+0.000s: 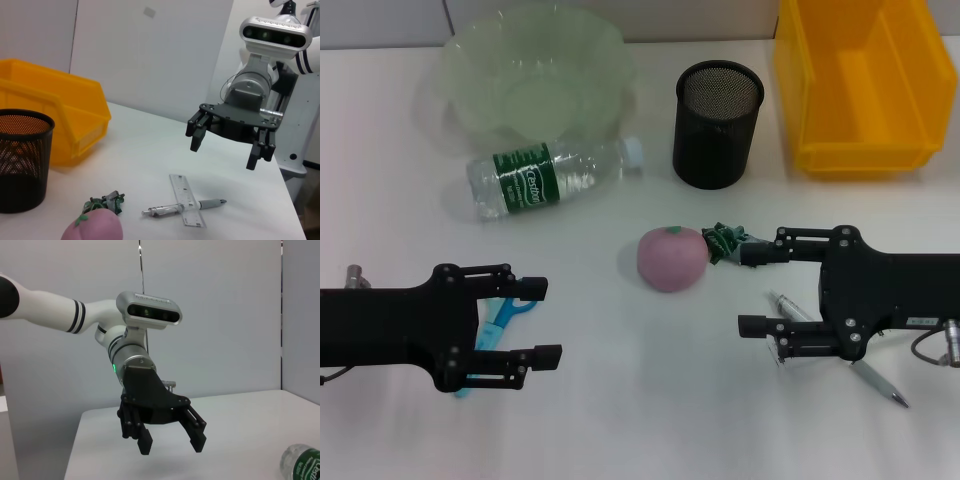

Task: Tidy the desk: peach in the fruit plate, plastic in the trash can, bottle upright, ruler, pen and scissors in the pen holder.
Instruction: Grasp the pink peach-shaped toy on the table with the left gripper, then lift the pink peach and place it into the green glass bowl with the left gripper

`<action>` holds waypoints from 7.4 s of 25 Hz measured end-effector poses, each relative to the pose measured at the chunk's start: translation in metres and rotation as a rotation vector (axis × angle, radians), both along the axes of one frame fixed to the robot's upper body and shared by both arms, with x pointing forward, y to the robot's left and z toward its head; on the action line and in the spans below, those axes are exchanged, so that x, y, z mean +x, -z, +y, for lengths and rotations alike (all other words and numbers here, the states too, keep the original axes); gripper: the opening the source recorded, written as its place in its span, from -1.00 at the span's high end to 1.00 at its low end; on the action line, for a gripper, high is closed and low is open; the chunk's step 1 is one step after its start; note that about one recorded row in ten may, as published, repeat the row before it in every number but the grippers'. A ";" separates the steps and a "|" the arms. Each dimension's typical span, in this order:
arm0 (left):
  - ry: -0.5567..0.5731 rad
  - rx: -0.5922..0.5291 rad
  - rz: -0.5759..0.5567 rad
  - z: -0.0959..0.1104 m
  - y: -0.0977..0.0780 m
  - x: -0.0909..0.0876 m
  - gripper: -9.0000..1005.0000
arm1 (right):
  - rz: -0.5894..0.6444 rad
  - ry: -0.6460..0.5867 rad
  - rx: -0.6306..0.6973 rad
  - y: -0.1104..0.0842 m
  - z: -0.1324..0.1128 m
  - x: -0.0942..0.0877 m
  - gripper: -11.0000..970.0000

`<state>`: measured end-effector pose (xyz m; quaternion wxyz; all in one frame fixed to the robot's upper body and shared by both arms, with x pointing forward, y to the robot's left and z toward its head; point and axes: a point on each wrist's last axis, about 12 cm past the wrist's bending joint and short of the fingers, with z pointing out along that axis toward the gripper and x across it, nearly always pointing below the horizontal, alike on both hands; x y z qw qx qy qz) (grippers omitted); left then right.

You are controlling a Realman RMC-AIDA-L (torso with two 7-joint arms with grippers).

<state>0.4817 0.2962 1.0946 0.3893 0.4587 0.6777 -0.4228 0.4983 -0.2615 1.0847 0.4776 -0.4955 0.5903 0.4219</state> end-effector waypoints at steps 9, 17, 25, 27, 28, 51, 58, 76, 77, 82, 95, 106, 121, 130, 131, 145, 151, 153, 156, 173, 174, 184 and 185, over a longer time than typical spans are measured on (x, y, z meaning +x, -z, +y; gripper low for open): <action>-0.001 -0.007 0.007 -0.002 0.002 0.000 -0.54 | 0.007 0.018 0.005 0.007 0.002 -0.001 -0.45; -0.004 -0.016 0.014 -0.004 0.004 -0.001 -0.54 | 0.020 0.016 0.014 0.010 0.003 -0.003 -0.45; -0.006 -0.018 0.019 -0.005 0.005 -0.002 -0.53 | 0.027 0.016 0.030 0.015 0.005 -0.006 -0.45; -0.005 -0.016 0.022 -0.005 0.006 -0.002 -0.53 | 0.027 0.015 0.034 0.016 0.006 -0.007 -0.45; -0.005 -0.016 0.022 -0.005 0.006 -0.002 -0.53 | 0.033 0.016 0.039 0.018 0.007 -0.009 -0.45; -0.008 -0.017 0.025 -0.006 0.008 -0.003 -0.53 | 0.027 0.025 0.076 0.025 0.010 -0.016 -0.45; -0.016 -0.029 0.018 -0.009 0.008 -0.001 -0.53 | 0.036 0.033 0.094 0.030 0.011 -0.021 -0.45; -0.015 -0.081 -0.032 -0.052 -0.014 0.058 -0.53 | 0.077 0.113 0.181 0.059 0.014 -0.062 -0.45; -0.018 -0.076 -0.032 -0.055 -0.013 0.061 -0.53 | 0.081 0.119 0.180 0.060 0.013 -0.063 -0.46; -0.043 -0.013 -0.040 -0.064 -0.005 0.069 -0.53 | 0.095 0.156 0.164 0.065 0.008 -0.069 -0.46; -0.034 0.155 -0.088 -0.097 0.009 0.085 -0.53 | 0.102 0.166 0.174 0.067 0.009 -0.072 -0.45; -0.028 0.252 -0.131 -0.118 0.023 0.086 -0.53 | 0.105 0.170 0.182 0.066 0.010 -0.072 -0.45; -0.064 0.290 -0.151 -0.126 0.032 0.087 -0.53 | 0.104 0.177 0.187 0.066 0.010 -0.070 -0.45; -0.089 0.299 -0.144 -0.124 0.035 0.088 -0.38 | 0.099 0.178 0.188 0.065 0.011 -0.068 -0.45; -0.090 0.300 -0.144 -0.124 0.035 0.088 -0.34 | 0.098 0.180 0.189 0.065 0.011 -0.067 -0.46; -0.124 0.280 -0.147 -0.119 0.030 0.092 0.56 | 0.091 0.186 0.177 0.063 0.012 -0.059 -0.46; -0.191 0.184 -0.143 -0.111 0.016 0.100 0.73 | 0.090 0.187 0.176 0.063 0.012 -0.058 -0.46; -0.194 0.128 -0.157 -0.108 0.005 0.100 0.76 | 0.088 0.194 0.179 0.063 0.012 -0.057 -0.46; -0.204 0.085 -0.179 -0.105 -0.005 0.102 0.80 | 0.088 0.197 0.181 0.063 0.012 -0.057 -0.45; -0.695 0.166 -0.311 -0.071 -0.011 0.152 0.88 | 0.097 0.204 0.215 0.062 0.019 -0.056 -0.45; -0.713 0.182 -0.304 -0.071 -0.009 0.155 0.88 | 0.098 0.203 0.218 0.062 0.019 -0.055 -0.45; -0.778 0.252 -0.262 -0.071 0.004 0.164 0.88 | 0.108 0.201 0.225 0.062 0.022 -0.056 -0.46; -0.781 0.249 -0.260 -0.071 0.004 0.164 0.88 | 0.108 0.201 0.225 0.062 0.022 -0.056 -0.46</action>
